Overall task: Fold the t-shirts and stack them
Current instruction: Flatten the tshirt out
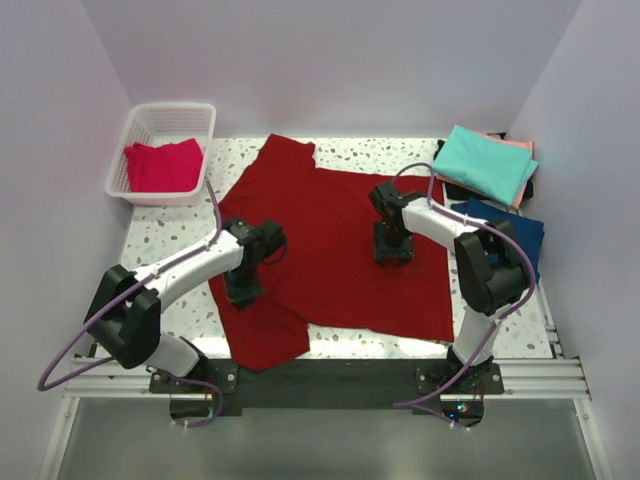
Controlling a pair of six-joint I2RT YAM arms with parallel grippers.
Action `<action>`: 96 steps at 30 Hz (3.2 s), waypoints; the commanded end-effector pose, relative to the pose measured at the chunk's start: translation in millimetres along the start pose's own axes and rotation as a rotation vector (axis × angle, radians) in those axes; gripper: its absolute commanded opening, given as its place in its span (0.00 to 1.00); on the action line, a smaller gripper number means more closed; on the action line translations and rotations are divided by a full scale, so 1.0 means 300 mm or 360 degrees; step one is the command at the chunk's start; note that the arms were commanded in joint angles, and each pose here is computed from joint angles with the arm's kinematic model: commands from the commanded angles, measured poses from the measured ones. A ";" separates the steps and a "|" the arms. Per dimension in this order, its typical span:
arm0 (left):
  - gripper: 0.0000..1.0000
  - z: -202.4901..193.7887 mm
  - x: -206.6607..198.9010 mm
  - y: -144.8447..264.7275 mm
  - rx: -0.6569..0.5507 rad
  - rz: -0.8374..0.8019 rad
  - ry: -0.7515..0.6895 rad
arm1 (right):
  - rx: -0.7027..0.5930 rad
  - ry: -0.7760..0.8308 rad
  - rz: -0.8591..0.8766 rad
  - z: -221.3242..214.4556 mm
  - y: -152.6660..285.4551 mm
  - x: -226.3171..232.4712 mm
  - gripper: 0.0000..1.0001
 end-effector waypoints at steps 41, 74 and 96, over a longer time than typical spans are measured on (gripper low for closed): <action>0.43 1.746 -0.127 0.125 -0.1674 -0.0389 0.0140 | -0.0936 -0.0259 0.0154 0.826 0.018 0.140 0.57; 0.54 1.957 -0.226 0.004 -0.2109 -0.0715 0.0126 | -0.0817 -0.0314 0.0061 0.811 -0.042 0.089 0.57; 0.45 1.842 -0.348 -0.026 -0.1891 -0.0581 -0.0328 | -0.0793 -0.0468 0.0094 0.843 -0.012 0.062 0.57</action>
Point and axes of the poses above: each gripper's point midway between its finger pads, its own y axis back along the fingers, its own x axis along the line the jaws close on, z = x × y, the point moved 2 cm from there along y, back along the fingers, and after that the axes turned 13 degrees about -y, right-handed, at the moved point
